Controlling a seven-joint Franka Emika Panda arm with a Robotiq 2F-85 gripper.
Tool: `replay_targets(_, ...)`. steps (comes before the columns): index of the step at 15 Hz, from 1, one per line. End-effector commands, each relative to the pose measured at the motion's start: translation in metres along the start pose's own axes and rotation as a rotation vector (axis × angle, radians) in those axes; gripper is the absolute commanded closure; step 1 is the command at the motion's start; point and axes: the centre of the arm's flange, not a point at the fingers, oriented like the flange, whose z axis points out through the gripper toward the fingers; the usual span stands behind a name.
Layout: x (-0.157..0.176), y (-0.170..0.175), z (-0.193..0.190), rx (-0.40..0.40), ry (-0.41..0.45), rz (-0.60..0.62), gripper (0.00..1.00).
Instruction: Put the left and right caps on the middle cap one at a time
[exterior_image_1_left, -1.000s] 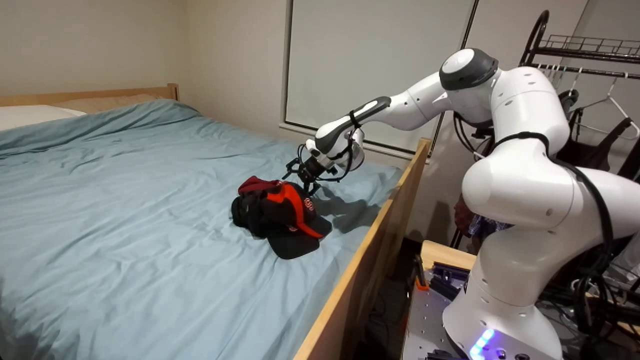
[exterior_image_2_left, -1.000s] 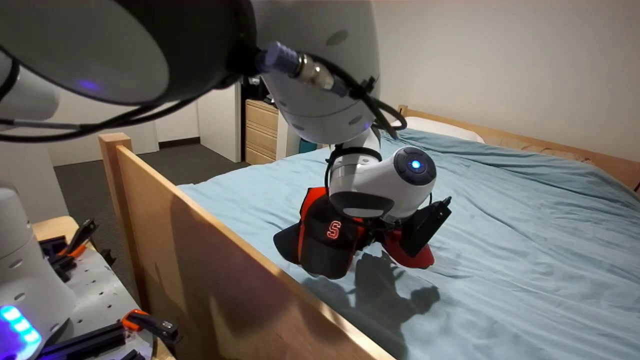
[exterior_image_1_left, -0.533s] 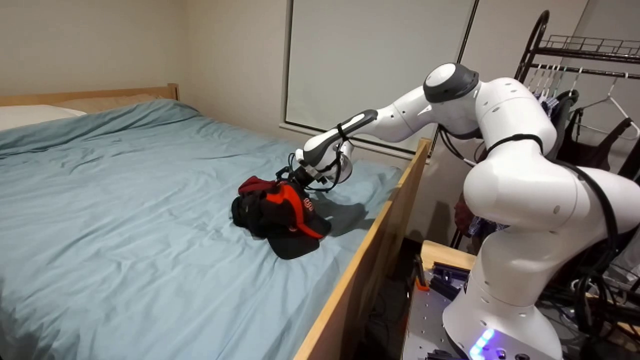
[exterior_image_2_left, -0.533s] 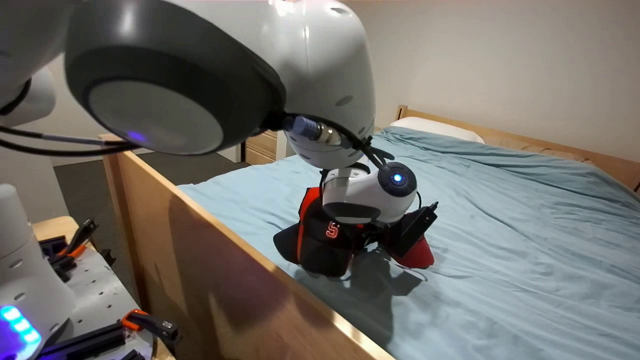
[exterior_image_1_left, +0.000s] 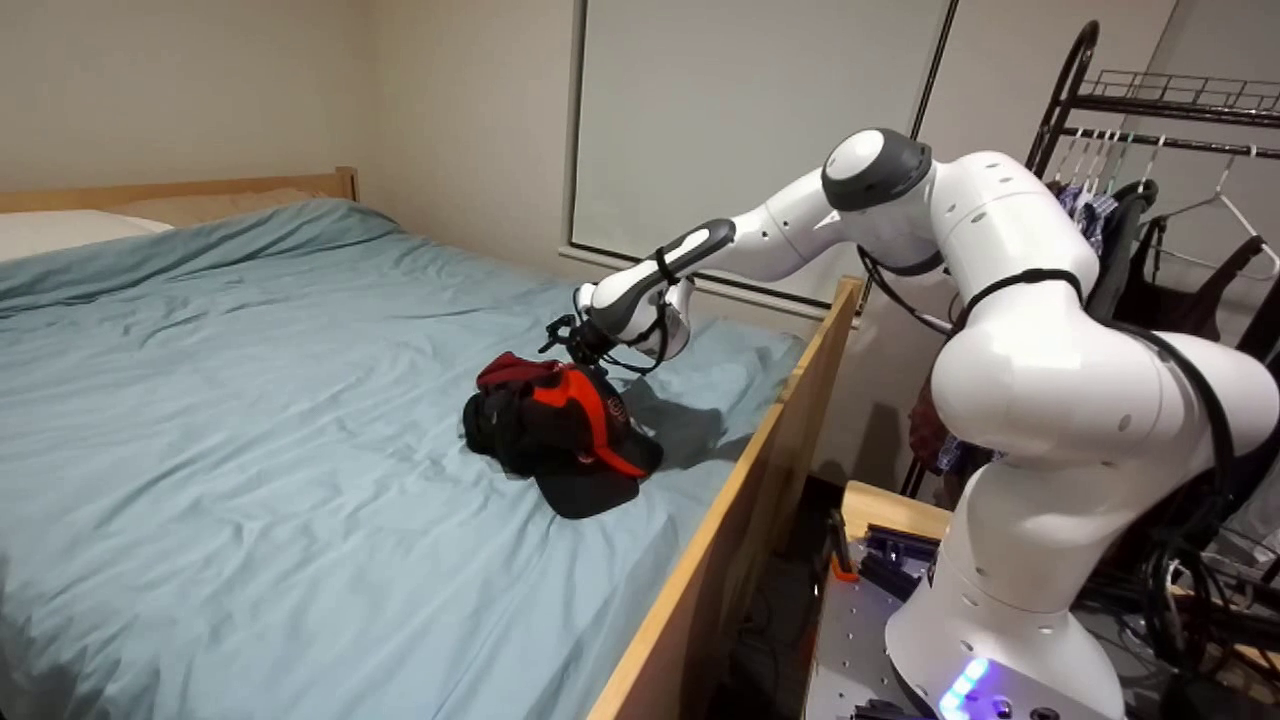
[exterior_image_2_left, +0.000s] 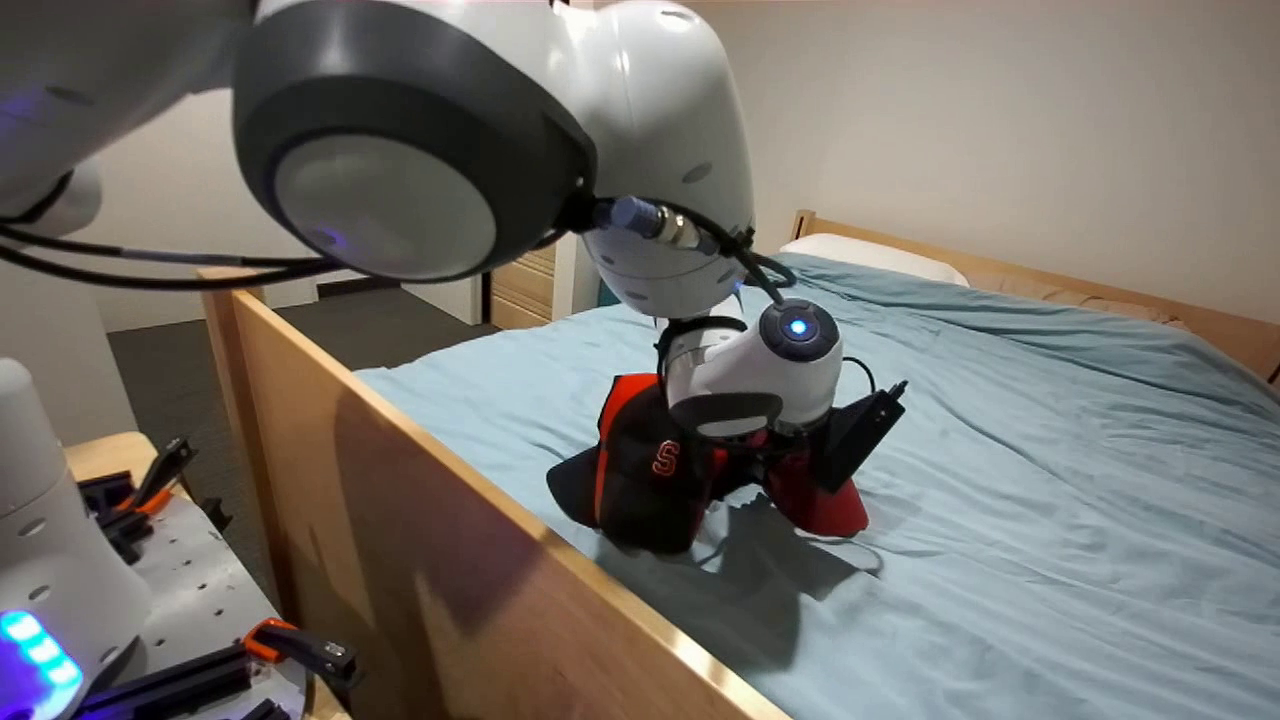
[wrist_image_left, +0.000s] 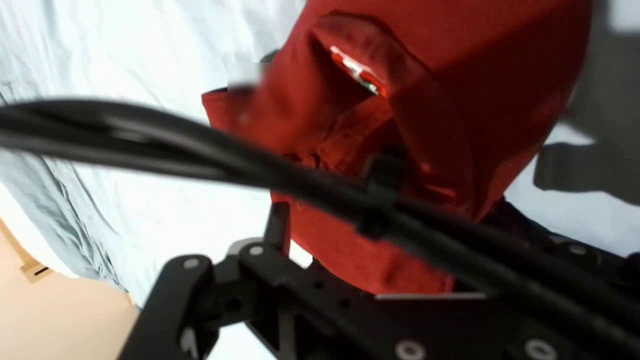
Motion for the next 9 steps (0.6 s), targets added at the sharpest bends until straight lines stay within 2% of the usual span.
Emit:
replay_targets(1, 0.01, 0.01, 0.014, 0.038, -0.09, -0.024, 0.0)
replay_targets(2, 0.013, 0.011, 0.019, 0.058, -0.106, -0.034, 0.0)
replay_targets(3, 0.015, 0.011, 0.024, 0.075, -0.115, -0.036, 0.25)
replay_targets(4, 0.018, 0.011, 0.028, 0.08, -0.123, -0.043, 0.27)
replay_targets(9, 0.027, 0.01, 0.034, 0.107, -0.142, -0.057, 0.61)
